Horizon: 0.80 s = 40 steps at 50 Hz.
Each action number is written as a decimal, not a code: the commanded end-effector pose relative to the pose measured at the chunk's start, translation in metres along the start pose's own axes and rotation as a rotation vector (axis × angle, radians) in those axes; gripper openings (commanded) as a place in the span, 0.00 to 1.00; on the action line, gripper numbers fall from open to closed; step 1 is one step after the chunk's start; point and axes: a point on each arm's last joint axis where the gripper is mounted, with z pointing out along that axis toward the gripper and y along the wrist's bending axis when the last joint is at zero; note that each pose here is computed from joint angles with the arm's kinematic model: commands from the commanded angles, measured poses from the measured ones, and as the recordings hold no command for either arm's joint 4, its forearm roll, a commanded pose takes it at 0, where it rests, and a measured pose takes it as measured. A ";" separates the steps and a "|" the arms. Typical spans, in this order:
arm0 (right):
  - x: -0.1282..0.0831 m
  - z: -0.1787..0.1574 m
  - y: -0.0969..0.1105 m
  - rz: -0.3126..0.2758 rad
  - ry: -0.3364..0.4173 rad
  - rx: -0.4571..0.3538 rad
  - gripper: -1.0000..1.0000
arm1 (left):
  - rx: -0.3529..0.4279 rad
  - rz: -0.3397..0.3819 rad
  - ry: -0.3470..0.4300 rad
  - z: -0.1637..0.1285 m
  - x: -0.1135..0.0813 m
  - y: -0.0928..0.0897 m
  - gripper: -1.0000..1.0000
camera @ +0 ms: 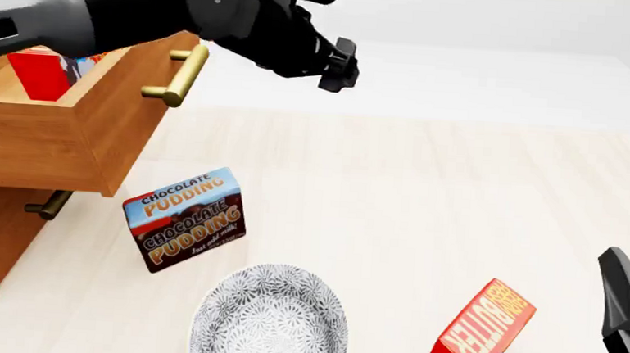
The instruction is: Put the butter at the front in the top drawer of the cabinet and close it.
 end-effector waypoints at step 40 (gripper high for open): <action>0.000 0.000 0.000 0.001 0.000 0.000 1.00 | -0.125 -0.122 0.037 0.044 0.040 0.067 1.00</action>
